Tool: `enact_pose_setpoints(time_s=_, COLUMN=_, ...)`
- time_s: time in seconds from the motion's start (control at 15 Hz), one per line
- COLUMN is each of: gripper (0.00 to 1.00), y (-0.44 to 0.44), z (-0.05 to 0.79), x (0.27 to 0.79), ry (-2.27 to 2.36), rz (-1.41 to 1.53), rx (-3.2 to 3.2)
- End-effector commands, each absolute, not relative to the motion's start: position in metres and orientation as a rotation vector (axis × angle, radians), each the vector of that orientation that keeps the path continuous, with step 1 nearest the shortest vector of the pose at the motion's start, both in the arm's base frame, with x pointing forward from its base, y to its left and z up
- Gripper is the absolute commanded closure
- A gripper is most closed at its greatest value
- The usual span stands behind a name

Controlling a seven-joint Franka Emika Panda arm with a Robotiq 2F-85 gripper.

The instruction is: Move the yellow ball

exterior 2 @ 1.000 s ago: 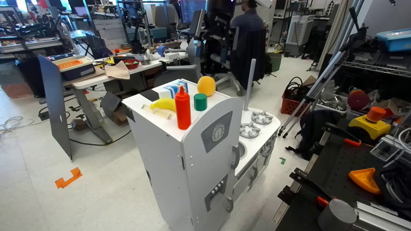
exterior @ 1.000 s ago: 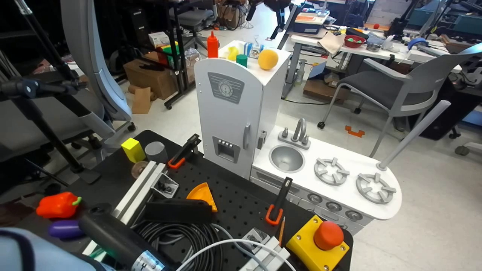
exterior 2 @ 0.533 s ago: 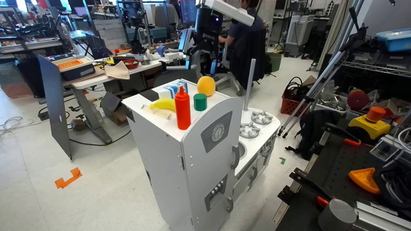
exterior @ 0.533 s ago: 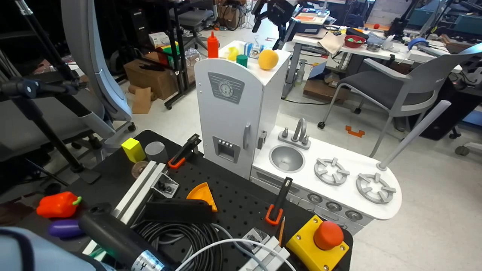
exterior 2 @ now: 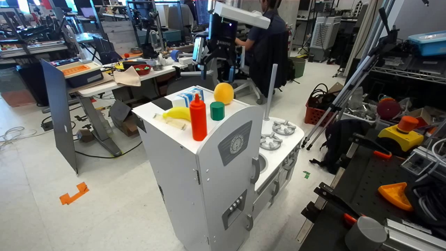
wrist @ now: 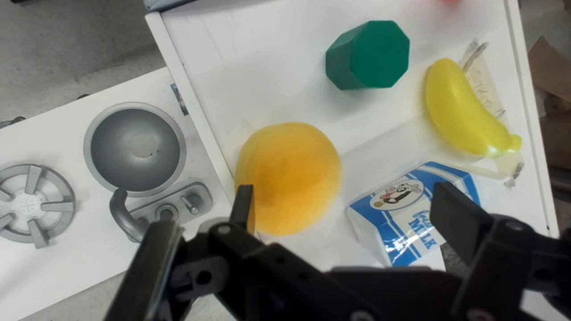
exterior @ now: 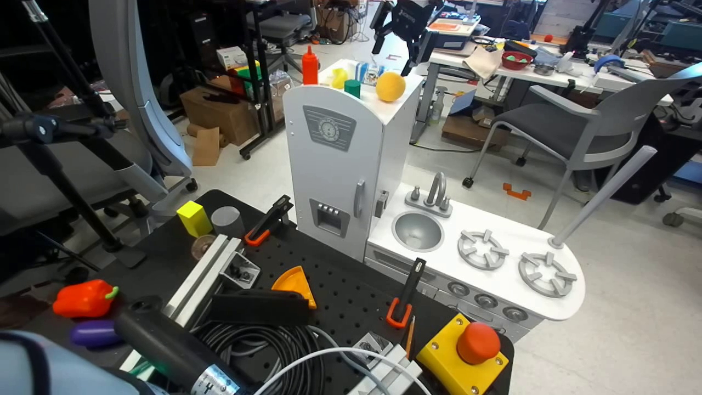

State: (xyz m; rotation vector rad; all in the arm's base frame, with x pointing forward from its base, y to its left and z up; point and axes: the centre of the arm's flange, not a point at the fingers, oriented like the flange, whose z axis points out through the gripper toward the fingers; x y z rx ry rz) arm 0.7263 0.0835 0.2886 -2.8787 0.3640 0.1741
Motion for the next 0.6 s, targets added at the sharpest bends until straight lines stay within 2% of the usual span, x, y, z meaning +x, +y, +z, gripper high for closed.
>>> enact_pose_setpoints(time_s=0.0, gripper=0.0, y=0.088, z=0.291, x=0.736, ry=0.41, rz=0.235, rx=-2.916)
enact_pose_setpoints(time_s=0.53, gripper=0.0, y=0.078, z=0.267, x=0.739, ry=0.514, rz=0.414, rx=-2.909)
